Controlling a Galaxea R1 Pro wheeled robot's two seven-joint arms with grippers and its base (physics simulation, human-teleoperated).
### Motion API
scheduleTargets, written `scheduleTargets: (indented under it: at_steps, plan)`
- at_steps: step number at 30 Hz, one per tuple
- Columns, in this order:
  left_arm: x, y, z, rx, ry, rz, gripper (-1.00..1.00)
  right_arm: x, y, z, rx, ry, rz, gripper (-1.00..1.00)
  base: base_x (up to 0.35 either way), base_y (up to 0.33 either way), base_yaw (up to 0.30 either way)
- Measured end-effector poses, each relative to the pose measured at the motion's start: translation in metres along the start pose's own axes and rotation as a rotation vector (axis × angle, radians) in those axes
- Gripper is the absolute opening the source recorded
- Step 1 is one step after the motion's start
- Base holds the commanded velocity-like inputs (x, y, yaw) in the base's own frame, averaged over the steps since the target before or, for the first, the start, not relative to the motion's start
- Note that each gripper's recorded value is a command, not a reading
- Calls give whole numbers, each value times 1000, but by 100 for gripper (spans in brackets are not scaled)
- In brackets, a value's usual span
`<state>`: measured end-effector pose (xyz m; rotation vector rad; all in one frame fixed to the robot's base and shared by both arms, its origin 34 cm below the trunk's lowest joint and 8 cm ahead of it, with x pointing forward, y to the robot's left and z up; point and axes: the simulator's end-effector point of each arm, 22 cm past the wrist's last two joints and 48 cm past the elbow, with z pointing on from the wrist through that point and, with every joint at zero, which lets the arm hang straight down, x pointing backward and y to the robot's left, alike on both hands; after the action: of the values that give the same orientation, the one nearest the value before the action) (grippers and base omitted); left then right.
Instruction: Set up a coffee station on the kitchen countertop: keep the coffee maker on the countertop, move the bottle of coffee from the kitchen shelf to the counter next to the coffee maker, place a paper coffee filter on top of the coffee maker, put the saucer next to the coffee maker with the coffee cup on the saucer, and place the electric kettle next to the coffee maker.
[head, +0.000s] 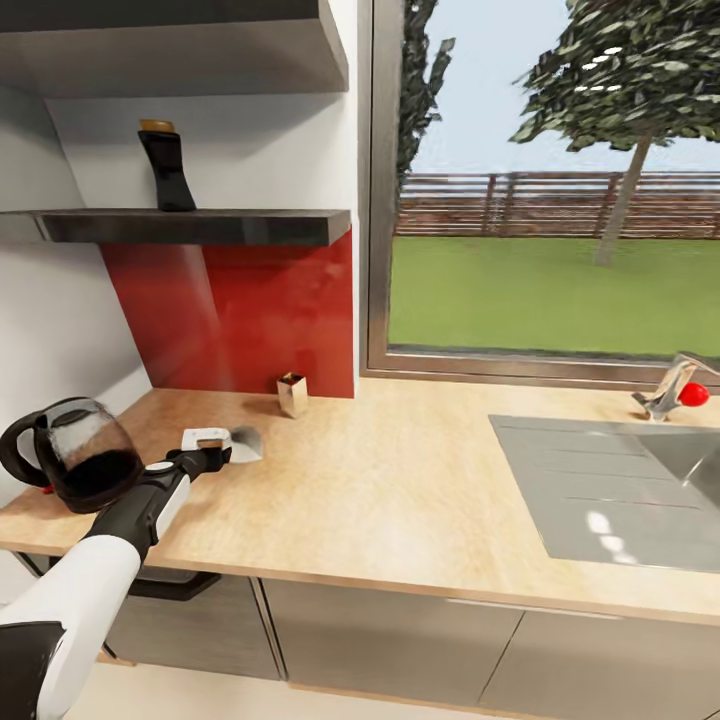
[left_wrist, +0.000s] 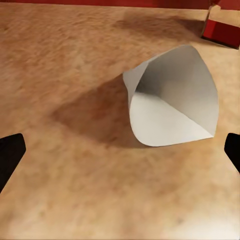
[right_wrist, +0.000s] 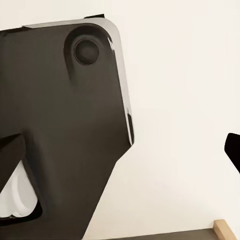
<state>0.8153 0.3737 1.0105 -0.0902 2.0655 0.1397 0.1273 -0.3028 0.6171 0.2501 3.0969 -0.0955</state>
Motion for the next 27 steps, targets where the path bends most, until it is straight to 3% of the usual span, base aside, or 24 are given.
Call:
scheduleTargets:
  at_steps: [20, 27]
  plan:
    - [17, 1, -1, -1, 23, -1, 100, 2, 1, 0, -1, 4, -3, 100, 109, 31, 0]
    - [50, 2, -4, -1, 66, 0, 100, 2, 1, 0, -1, 4, -3, 100, 27, 1, 0]
